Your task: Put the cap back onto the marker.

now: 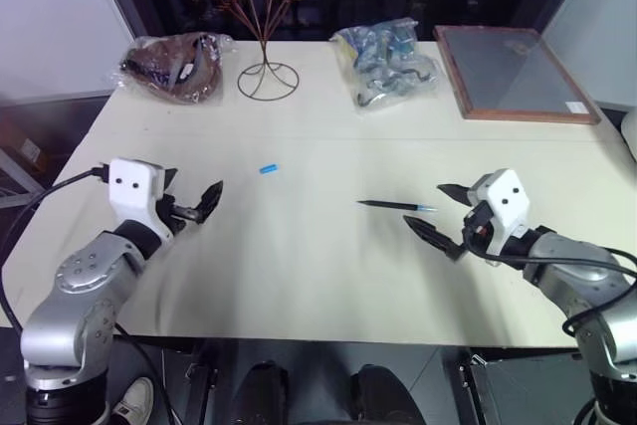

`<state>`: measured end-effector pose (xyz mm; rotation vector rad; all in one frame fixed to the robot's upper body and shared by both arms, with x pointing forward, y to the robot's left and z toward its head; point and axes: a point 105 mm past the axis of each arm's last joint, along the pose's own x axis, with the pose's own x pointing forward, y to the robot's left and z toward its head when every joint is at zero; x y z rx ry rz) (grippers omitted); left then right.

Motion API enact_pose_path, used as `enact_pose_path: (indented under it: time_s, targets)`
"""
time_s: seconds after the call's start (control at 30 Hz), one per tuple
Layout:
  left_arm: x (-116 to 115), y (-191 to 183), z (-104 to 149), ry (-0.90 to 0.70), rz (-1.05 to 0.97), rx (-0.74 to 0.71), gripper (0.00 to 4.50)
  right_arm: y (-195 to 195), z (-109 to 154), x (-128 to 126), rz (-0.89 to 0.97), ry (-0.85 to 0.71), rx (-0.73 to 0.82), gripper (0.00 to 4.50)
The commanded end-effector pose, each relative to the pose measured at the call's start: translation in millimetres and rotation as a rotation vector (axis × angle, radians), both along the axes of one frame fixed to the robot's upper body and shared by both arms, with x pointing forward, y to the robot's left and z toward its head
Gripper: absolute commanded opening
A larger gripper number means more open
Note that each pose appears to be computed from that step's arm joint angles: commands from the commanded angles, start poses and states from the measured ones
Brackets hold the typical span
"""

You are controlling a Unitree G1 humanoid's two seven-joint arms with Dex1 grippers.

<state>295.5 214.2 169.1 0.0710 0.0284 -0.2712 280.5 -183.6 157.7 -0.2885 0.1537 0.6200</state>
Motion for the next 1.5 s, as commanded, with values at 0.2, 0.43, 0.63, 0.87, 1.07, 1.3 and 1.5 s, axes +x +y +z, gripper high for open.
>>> enact_pose_path:
  time_s: [0.2, 0.43, 0.63, 0.87, 1.07, 1.3, 1.5]
  targets:
    - [0.0, -2.8, 10.8, -0.040, -0.011, 0.006, 4.48, 3.1, 13.4, -1.4, 0.015, -0.059, -0.001, 4.50]
    - [1.6, -2.2, 11.6, -0.036, -0.011, 0.004, 4.48, 4.9, 12.4, -0.6, 0.015, -0.060, 0.001, 4.50]
    - [2.8, -2.4, 12.8, -0.040, -0.015, 0.004, 4.48, 6.1, 12.2, -0.9, 0.017, -0.062, 0.002, 4.50]
    - [3.1, -4.1, 12.2, -0.039, -0.018, 0.000, 4.48, 6.3, 12.3, -0.7, 0.019, -0.063, -0.004, 4.50]
    - [3.2, -4.8, 12.4, -0.041, -0.021, -0.002, 4.48, 6.6, 12.2, -0.8, 0.022, -0.062, -0.005, 4.50]
    - [4.0, -5.4, 12.7, -0.043, -0.023, -0.005, 4.48, 6.4, 11.7, -1.2, 0.023, -0.060, -0.007, 4.50]
    - [5.0, -6.7, 12.8, -0.045, -0.027, -0.005, 4.48, 6.1, 12.2, -1.0, 0.022, -0.061, -0.009, 4.50]
